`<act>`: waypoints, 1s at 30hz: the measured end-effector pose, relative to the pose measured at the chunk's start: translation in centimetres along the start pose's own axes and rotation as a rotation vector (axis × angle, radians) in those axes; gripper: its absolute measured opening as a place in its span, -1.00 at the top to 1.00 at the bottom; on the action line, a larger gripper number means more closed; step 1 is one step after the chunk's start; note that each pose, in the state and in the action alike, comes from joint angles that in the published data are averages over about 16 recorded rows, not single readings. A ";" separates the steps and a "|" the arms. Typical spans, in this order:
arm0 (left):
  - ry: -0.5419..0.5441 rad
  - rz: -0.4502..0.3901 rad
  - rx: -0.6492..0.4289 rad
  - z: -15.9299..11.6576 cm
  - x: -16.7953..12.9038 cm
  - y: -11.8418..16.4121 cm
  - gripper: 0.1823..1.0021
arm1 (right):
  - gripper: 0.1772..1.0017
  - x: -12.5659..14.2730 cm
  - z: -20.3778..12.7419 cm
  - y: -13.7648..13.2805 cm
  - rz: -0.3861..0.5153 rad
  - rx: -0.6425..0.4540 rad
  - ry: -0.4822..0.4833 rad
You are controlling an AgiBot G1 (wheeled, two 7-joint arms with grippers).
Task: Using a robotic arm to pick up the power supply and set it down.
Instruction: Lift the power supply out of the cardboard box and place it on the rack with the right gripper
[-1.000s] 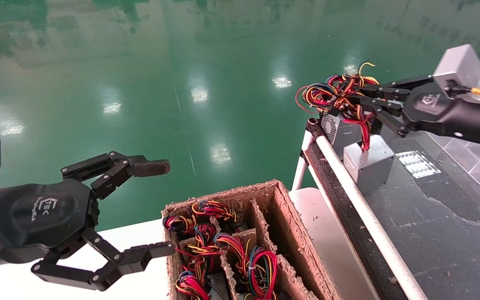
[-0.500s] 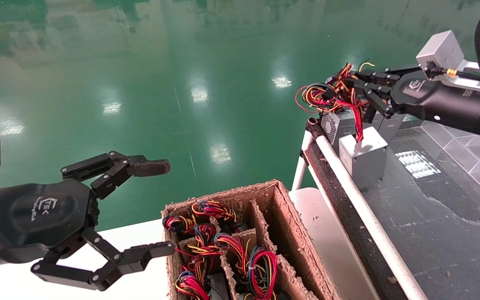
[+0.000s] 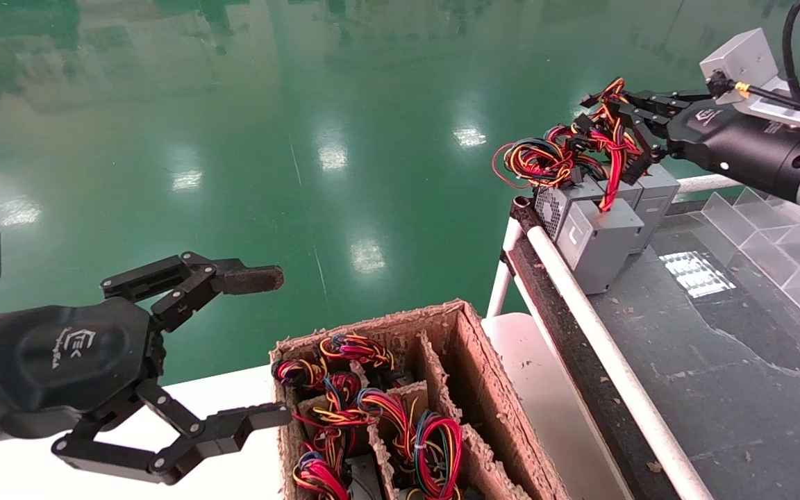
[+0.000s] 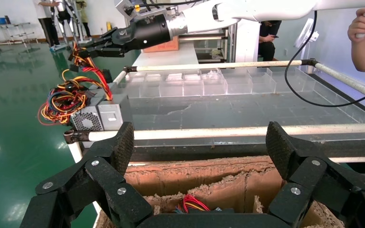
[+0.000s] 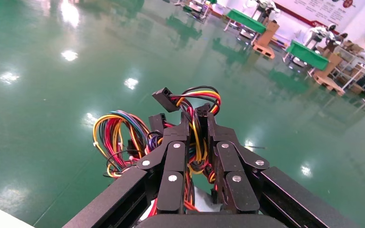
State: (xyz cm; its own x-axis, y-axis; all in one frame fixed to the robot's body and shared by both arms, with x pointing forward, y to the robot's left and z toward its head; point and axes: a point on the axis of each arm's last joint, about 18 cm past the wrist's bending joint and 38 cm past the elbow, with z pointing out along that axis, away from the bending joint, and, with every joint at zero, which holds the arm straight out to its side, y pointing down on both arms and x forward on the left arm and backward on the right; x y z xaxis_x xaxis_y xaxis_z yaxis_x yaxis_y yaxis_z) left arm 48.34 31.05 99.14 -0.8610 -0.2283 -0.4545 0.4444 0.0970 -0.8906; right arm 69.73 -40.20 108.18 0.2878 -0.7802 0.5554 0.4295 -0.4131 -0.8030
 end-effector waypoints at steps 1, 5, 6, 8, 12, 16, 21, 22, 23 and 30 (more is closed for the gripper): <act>0.000 0.000 0.000 0.0 0.0 0.0 -1.00 | 0.81 0.0 0.1 0.1 0.004 -0.002 0.004; 0.000 0.000 0.000 0.0 0.0 0.0 -1.00 | 0.81 -0.1 0.2 0.3 0.017 -0.005 0.012; 0.000 0.000 0.000 0.0 0.0 0.0 -1.00 | 0.81 -0.1 0.3 0.4 0.021 -0.005 0.013; 0.000 0.000 0.000 0.0 0.0 0.0 -1.00 | 0.81 -0.1 0.3 0.4 0.026 -0.005 0.016; 0.000 0.000 0.000 0.0 0.0 0.0 -1.00 | 0.79 -0.1 0.3 0.5 0.035 -0.004 0.019; 0.000 0.000 0.000 0.0 0.0 0.0 -1.00 | 0.76 -0.1 0.3 0.5 0.042 -0.004 0.022; 0.000 0.000 0.000 0.0 0.0 0.0 -1.00 | 0.67 -0.1 0.4 0.5 0.048 -0.005 0.024; 0.000 0.000 0.000 0.0 0.0 0.0 -1.00 | 0.64 0.0 0.3 0.5 0.050 -0.004 0.025; 0.000 0.000 0.000 0.0 0.0 0.0 -1.00 | 0.62 0.0 0.3 0.5 0.052 -0.003 0.025; 0.000 0.000 0.000 0.0 0.0 0.0 -1.00 | 0.37 0.2 0.2 0.4 0.067 0.007 0.032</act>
State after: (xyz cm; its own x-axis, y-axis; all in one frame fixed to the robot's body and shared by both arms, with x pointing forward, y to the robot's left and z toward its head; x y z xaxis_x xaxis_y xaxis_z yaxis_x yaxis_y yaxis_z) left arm 48.34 31.05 99.14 -0.8610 -0.2285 -0.4544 0.4443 0.0970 -0.8906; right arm 70.10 -40.40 108.00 0.2889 -0.8203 0.4935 0.4162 -0.3566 -0.8364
